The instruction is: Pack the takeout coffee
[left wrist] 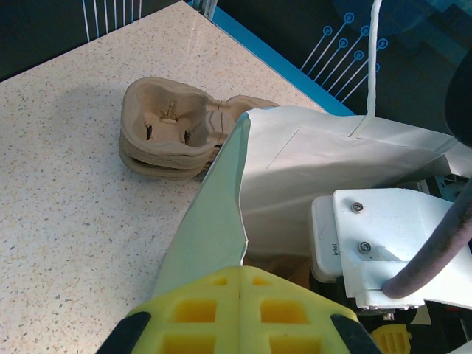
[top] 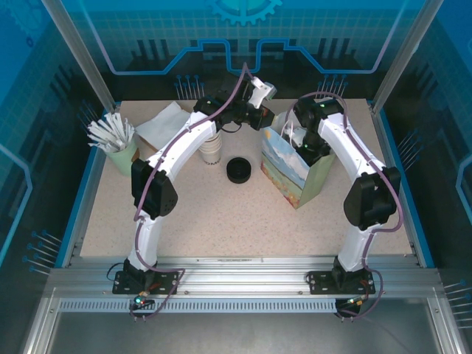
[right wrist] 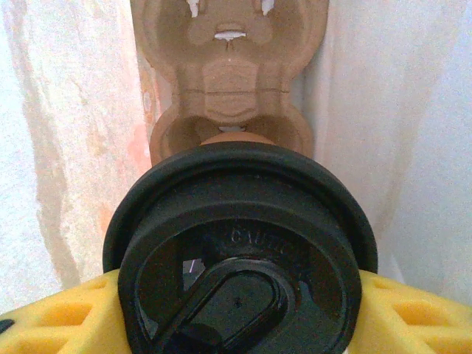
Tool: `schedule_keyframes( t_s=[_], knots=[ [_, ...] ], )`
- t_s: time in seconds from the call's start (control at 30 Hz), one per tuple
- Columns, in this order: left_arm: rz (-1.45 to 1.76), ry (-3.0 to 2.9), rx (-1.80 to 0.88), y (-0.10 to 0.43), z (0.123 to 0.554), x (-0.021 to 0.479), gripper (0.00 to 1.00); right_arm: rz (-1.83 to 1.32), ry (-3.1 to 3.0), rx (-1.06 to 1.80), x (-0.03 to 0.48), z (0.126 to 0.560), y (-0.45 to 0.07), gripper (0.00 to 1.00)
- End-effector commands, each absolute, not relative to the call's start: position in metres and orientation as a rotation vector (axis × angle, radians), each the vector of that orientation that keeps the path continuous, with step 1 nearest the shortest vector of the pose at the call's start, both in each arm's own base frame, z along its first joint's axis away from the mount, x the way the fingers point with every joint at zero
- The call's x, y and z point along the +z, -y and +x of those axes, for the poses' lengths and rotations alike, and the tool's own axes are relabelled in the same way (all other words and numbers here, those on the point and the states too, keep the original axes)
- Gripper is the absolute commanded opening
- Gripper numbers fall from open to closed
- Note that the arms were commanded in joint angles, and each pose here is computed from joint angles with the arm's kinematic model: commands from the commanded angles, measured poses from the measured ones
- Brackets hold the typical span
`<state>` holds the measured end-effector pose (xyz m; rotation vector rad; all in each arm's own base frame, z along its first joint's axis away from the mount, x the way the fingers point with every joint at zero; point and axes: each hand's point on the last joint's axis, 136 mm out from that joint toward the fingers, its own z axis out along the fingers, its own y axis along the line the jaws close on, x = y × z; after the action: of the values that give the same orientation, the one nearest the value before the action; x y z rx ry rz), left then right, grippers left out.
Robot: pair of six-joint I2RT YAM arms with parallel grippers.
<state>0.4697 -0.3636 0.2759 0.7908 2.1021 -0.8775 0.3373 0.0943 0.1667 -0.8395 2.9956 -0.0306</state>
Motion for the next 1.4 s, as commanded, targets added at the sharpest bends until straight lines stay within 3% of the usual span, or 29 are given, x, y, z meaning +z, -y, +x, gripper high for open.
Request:
schedule_keyframes(
  t_s=[0.0,1.37],
  knots=[
    [0.823,-2.128,-0.879,0.362,0.458,0.272,0.00,-0.878,-3.035,-0.010,0.162,0.330,-0.097,0.39],
    [0.823,-2.131,-0.880,0.361,0.457,0.272,0.00,-0.856,-3.109,-0.019,0.124,0.335,-0.088,0.38]
  ],
)
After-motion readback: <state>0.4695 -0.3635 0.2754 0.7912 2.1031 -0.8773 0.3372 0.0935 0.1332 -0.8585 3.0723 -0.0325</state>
